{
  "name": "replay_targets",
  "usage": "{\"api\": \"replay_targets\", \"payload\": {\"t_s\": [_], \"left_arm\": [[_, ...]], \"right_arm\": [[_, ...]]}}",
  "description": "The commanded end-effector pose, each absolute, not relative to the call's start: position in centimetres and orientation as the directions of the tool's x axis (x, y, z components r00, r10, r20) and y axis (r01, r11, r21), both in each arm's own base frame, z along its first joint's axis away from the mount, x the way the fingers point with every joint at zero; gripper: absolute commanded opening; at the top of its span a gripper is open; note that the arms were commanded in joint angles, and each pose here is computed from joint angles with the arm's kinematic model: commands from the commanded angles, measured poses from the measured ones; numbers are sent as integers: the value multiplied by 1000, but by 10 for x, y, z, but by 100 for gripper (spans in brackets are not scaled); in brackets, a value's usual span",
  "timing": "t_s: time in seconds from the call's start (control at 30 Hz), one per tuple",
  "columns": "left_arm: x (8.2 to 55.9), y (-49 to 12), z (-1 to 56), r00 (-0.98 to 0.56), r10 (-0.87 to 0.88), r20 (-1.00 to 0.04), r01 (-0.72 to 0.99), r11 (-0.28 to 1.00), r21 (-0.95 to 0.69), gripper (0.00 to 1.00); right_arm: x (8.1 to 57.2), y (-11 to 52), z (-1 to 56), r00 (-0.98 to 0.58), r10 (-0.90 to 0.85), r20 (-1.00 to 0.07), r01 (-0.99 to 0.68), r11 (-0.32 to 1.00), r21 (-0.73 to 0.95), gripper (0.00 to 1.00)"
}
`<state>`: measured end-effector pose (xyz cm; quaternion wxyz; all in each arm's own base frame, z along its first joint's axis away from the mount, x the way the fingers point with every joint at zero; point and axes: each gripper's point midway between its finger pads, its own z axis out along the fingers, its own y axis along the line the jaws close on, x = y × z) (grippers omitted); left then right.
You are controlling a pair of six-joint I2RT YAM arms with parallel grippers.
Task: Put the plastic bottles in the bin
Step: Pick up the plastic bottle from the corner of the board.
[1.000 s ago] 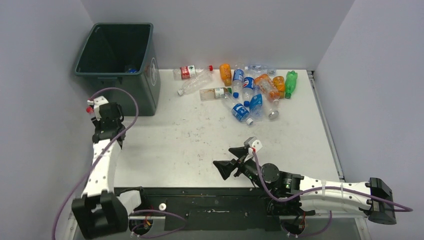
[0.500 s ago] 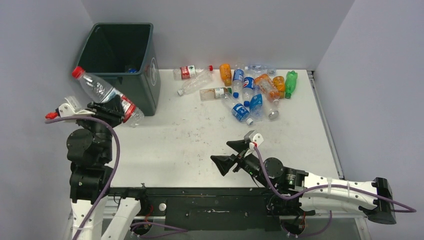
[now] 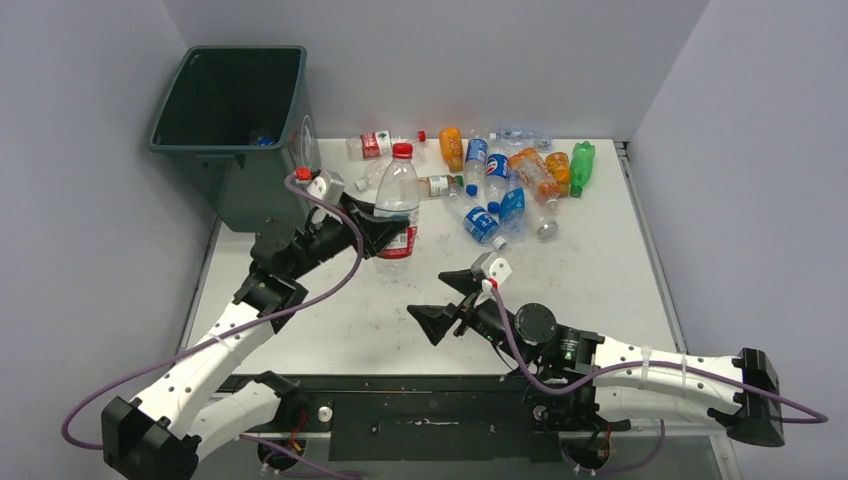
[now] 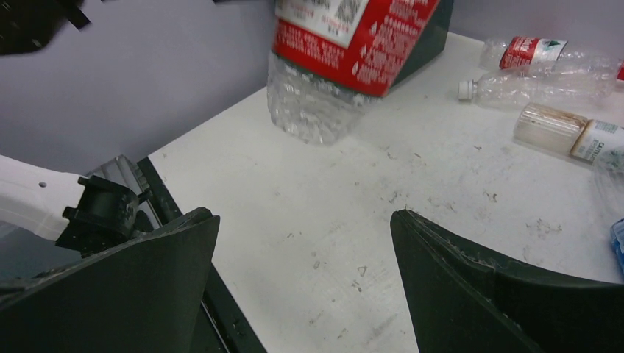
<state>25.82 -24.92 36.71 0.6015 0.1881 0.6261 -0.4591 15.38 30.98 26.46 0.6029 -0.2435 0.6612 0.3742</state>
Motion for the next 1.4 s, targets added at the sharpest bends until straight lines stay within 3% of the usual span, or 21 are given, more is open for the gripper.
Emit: {"api": "replay_targets", "payload": {"t_s": [0.0, 0.23, 0.63, 0.83, 1.0, 1.07, 1.17, 1.27, 1.3, 1.37], "left_arm": [[218, -258, 407, -3, -430, -903, 941, 305, -148, 0], [186, -259, 405, -122, -598, -792, 964, 117, -238, 0], [170, -258, 408, -83, -592, -802, 959, 171, -225, 0], [169, -261, 406, -100, -584, -806, 960, 157, -233, 0], [170, -264, 404, -111, -575, -811, 958, 153, -240, 0], [170, -266, 403, -120, -567, -815, 958, 150, -245, 0], [170, -269, 400, -131, -556, -821, 957, 146, -251, 0], [173, -270, 399, -135, -549, -825, 955, 151, -256, 0], [173, -270, 398, -134, -547, -826, 954, 154, -257, 9], [173, -270, 398, -127, -544, -830, 955, 160, -251, 35]], "right_arm": [[152, 310, 304, -71, 271, -960, -807, 550, 215, 90], [163, 312, 318, -44, 383, -923, -786, 557, 269, 90], [182, 338, 333, -1, 440, -898, -756, 588, 289, 90], [185, 350, 343, 27, 441, -897, -768, 584, 264, 99], [189, 348, 344, 50, 447, -893, -752, 606, 261, 95], [191, 348, 346, 56, 442, -895, -747, 613, 256, 86], [191, 347, 350, 73, 438, -896, -747, 619, 242, 59], [189, 346, 353, 85, 424, -902, -756, 617, 219, 44], [188, 346, 353, 89, 415, -906, -761, 614, 207, 41], [184, 346, 353, 93, 396, -913, -774, 606, 184, 37]]}}
